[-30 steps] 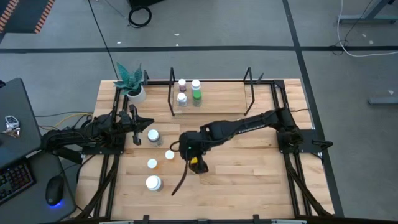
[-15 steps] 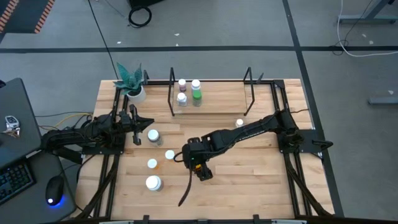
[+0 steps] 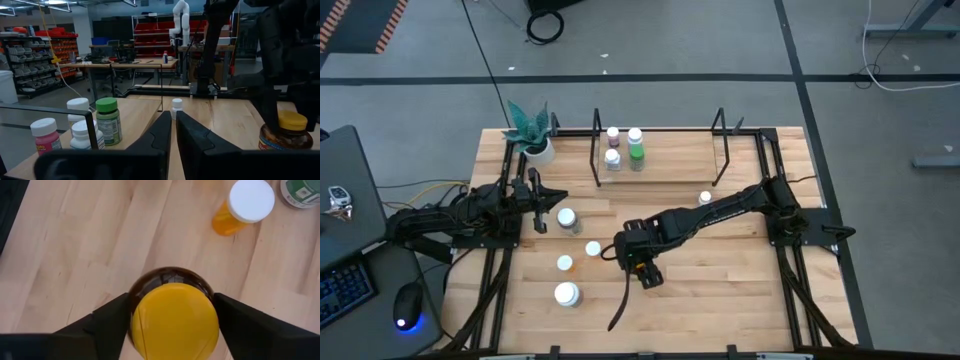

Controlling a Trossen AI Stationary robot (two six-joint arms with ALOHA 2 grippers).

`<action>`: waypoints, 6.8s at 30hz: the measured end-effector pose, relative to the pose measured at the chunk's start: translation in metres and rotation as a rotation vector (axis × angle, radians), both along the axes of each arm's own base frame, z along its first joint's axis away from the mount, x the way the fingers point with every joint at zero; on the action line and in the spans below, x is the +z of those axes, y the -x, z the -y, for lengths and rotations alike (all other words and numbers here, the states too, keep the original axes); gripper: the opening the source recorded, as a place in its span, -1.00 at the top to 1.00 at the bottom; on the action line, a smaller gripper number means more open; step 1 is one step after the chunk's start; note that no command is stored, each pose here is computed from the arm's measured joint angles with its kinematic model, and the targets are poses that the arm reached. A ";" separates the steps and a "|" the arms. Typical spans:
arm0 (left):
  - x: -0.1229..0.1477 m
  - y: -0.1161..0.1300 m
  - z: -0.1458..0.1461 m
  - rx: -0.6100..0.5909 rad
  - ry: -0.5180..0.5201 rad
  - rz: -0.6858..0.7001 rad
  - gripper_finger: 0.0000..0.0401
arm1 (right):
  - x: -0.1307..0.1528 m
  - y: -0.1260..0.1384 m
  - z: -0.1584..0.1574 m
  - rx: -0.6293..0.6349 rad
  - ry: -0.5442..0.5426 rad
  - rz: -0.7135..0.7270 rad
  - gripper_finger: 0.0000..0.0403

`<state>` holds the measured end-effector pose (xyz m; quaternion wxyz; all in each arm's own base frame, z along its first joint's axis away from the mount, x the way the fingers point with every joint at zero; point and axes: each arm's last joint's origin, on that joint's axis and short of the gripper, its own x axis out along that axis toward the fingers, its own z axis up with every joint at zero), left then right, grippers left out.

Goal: Pick and place medicine bottles onto shelf by color
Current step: Put the yellow pill bottle on the shelf, then put the green pill bottle on the shelf

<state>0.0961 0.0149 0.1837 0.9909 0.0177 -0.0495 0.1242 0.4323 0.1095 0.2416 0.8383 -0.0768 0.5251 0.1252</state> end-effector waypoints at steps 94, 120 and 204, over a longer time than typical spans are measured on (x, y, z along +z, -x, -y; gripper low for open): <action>0.000 0.000 0.000 0.000 0.000 0.000 0.85 | 0.050 0.103 0.333 -0.725 0.098 0.182 -0.17; 0.000 0.000 0.000 0.000 0.000 0.000 0.82 | 0.052 0.103 0.331 -0.751 0.068 0.191 -0.40; 0.004 0.000 0.000 -0.047 0.322 0.121 0.86 | 0.071 0.338 0.102 -0.205 0.013 1.207 -0.28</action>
